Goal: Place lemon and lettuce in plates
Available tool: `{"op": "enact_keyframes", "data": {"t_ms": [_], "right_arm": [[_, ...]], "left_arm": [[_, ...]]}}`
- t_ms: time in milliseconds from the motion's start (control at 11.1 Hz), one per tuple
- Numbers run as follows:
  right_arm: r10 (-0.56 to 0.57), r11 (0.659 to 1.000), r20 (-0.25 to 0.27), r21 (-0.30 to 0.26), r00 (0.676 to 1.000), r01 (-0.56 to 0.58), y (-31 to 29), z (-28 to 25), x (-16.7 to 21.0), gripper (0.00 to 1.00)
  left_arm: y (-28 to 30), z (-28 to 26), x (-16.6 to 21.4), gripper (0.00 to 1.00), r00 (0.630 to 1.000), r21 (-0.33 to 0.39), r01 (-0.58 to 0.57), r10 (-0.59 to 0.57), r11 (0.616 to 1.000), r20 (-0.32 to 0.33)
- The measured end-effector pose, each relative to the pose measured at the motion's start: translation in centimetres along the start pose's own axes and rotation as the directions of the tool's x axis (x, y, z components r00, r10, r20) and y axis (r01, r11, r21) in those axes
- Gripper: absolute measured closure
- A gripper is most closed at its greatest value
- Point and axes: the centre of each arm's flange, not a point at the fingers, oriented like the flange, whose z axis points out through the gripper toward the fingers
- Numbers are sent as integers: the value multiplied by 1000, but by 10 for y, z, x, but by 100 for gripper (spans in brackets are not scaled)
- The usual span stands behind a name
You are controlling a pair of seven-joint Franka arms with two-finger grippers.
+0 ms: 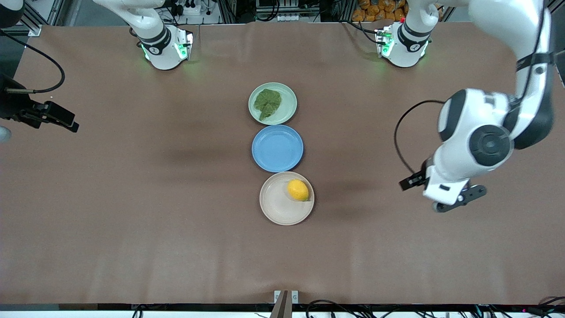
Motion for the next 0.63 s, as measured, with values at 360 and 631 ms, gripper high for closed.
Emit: {"op": "enact_keyframes", "data": {"t_ms": [360, 631], "right_arm": [[-5, 1000, 3, 0, 1000, 5, 0, 2, 0, 0], [-8, 1000, 6, 0, 1000, 8, -1, 11, 1, 0]], "left_arm": [[-84, -55, -19, 0, 988, -18, -137, 138, 990, 70], [-83, -94, -57, 0, 986, -44, -167, 168, 985, 21]]}}
